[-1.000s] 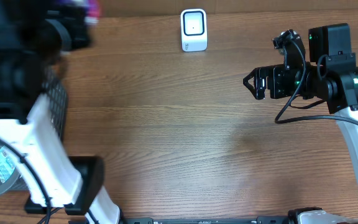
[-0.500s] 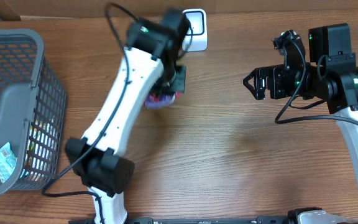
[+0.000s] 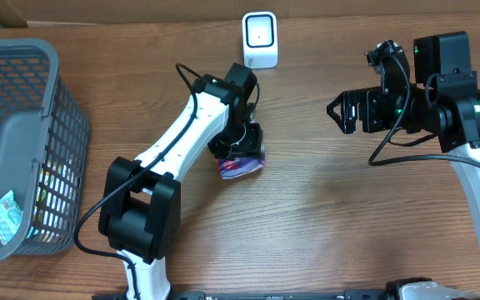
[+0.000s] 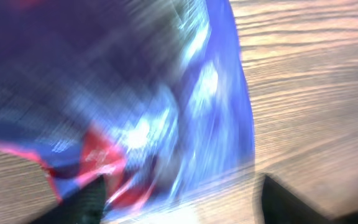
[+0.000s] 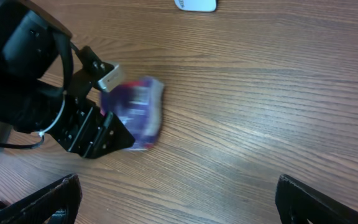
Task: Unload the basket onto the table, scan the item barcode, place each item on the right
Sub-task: 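Place the purple pack on the table center and release, then move the left gripper back into the basket toward the green drink box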
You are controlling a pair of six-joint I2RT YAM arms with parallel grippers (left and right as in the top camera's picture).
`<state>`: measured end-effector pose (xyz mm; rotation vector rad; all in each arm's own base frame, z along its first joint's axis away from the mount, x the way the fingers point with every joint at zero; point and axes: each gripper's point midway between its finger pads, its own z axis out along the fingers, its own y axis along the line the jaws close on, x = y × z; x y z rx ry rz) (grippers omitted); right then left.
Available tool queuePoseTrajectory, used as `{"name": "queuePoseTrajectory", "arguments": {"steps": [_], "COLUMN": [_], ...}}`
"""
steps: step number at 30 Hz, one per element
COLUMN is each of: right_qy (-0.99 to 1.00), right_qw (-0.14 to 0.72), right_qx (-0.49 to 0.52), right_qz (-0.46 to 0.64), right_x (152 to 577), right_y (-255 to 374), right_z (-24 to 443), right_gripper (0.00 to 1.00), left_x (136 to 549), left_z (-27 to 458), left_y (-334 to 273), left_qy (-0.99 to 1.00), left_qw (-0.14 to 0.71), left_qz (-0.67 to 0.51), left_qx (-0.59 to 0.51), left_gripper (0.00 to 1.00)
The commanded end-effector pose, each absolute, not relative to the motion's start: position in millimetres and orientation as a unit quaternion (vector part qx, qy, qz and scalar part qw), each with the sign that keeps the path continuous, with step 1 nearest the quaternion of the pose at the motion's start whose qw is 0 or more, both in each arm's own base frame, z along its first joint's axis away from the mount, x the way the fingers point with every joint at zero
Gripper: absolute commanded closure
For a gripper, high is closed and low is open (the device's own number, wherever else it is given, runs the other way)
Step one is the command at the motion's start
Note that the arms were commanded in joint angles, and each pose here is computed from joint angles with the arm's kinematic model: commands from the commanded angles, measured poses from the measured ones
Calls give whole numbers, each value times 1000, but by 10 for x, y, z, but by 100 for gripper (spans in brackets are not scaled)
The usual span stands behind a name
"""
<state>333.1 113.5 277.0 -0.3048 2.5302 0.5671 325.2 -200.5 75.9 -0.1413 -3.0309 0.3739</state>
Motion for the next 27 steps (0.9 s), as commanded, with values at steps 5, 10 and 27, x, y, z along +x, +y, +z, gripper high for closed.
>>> {"name": "queuePoseTrajectory", "arguments": {"steps": [5, 10, 27], "right_qy": [931, 931, 934], "right_qw": [276, 276, 269], "right_qx": [-119, -119, -118], "right_qz": [206, 206, 206], "right_x": [3362, 3362, 3341], "right_y": [1147, 1147, 1144], "right_z": [2859, 2859, 2834], "right_gripper": [0, 0, 0], "left_x": [3769, 4035, 3314], "left_z": [1726, 2542, 3510], "left_y": [-1894, -1402, 1007], "left_qy": [-985, -978, -928], "left_qw": [-63, -141, -251], "left_qz": [147, 152, 47], "left_qx": [-66, -13, 273], "left_gripper": [8, 9, 9]}}
